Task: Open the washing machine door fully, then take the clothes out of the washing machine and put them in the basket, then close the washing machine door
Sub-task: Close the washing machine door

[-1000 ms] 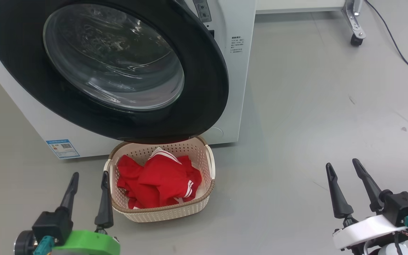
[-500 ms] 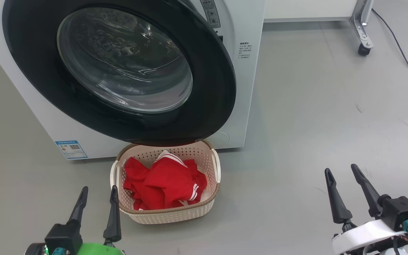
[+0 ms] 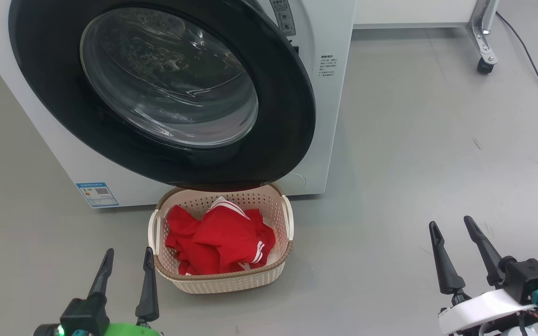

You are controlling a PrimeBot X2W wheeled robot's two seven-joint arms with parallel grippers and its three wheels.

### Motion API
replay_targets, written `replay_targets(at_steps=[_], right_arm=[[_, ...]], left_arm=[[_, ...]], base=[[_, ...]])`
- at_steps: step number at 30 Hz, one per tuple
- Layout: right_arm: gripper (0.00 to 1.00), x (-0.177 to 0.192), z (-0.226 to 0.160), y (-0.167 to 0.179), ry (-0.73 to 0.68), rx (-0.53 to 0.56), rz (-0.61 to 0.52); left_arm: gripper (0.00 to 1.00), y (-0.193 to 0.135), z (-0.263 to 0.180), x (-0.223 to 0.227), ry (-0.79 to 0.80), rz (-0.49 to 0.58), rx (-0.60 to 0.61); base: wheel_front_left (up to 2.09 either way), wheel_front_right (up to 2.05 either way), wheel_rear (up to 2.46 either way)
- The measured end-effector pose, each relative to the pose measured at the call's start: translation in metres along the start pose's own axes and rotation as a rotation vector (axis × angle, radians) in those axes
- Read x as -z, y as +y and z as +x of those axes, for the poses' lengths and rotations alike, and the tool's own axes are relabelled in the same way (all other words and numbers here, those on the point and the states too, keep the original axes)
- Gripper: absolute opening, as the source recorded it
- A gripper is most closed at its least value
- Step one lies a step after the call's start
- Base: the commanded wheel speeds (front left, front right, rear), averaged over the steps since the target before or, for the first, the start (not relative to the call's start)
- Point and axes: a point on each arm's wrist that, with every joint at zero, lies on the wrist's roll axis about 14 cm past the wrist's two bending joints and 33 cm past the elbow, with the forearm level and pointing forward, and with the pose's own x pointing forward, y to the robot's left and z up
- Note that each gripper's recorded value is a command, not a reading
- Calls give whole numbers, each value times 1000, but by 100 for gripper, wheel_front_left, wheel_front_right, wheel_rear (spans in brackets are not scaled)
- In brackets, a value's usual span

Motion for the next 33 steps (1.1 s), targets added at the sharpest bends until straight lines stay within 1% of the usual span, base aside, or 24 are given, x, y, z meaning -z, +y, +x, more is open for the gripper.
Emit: replay_targets(at_steps=[4, 5, 6, 17, 19, 24, 33], right_arm=[[100, 1, 0, 1, 2, -2, 1], [44, 1, 0, 1, 3, -3, 2], [0, 1, 0, 1, 3, -3, 2], [0, 3, 3, 2, 9, -12, 0], [0, 3, 5, 2, 12, -21, -10], [0, 4, 12, 7, 16, -49, -16], [0, -9, 42, 19, -13, -129, -48]], left_arm=[[100, 1, 0, -1, -4, 9, -4], [100, 1, 1, -1, -6, 8, -5], [100, 1, 1, -2, -7, 8, -6], [100, -2, 1, -5, -21, 8, -7], [100, -6, -1, -6, -26, 3, 2], [100, -3, -3, -11, -41, 7, -11], [100, -2, -4, -17, -62, 22, -17]], base=[[0, 0, 0], [0, 0, 0], [0, 0, 0], [0, 0, 0], [0, 0, 0], [0, 0, 0], [0, 0, 0]])
